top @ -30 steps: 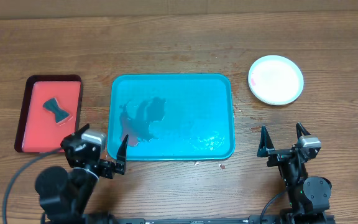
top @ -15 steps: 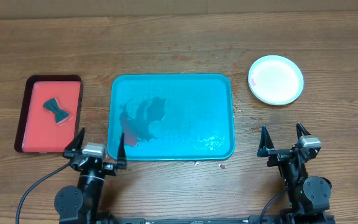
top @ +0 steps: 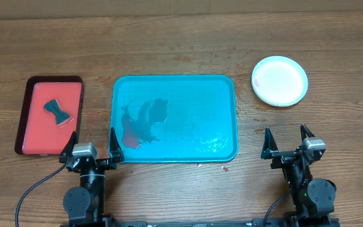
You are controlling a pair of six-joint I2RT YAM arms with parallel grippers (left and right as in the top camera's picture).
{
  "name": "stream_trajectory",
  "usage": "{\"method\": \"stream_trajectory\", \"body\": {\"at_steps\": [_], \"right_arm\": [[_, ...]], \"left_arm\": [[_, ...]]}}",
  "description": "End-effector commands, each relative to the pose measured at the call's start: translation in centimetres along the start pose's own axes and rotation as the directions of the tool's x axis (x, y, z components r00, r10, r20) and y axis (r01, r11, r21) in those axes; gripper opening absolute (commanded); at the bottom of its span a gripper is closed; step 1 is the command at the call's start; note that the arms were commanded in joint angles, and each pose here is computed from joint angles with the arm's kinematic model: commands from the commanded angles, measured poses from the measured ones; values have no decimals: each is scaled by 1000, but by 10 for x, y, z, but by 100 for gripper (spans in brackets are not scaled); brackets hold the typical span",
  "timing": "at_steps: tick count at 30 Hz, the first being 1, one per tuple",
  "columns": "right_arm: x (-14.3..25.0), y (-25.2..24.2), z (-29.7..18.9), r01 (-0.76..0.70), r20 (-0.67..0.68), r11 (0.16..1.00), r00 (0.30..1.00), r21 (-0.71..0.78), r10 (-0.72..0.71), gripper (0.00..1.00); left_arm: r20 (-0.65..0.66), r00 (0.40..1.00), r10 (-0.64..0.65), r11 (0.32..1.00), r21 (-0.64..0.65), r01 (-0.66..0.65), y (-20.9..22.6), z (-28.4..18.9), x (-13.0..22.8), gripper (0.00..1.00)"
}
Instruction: Clean dirty plates on tray and stack at the side
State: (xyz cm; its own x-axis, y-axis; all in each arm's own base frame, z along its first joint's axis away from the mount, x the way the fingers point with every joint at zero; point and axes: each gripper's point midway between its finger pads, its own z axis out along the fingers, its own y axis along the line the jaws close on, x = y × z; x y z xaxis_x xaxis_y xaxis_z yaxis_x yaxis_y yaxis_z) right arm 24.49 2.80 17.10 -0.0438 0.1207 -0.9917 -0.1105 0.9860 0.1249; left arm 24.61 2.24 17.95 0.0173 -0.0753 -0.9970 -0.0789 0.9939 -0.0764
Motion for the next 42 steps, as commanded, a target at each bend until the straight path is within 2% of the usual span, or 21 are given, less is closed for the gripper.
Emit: {"method": "stream_trajectory", "body": {"at_steps": [1,5,16,32,42], "right_arm": [[0,-3,0,3,10,1000,1000,14,-3,100],[0,-3,0,3,10,1000,1000,14,-3,100],[0,-3,0,3,10,1000,1000,14,-3,100],[0,-3,0,3,10,1000,1000,14,-3,100],[0,-3,0,3,10,1000,1000,14,-3,100]], "left_arm": [[2,999,-43,998,-49,43,7,-1,2,100],[-74,997,-31,997,-69,26,8,-1,21,100],[-87,995,56,998,2,-56,-4,-1,24,100],[-88,992,96,995,50,-92,-13,-2,25,100],[-87,994,73,997,47,-69,-13,-2,24,100]]}}
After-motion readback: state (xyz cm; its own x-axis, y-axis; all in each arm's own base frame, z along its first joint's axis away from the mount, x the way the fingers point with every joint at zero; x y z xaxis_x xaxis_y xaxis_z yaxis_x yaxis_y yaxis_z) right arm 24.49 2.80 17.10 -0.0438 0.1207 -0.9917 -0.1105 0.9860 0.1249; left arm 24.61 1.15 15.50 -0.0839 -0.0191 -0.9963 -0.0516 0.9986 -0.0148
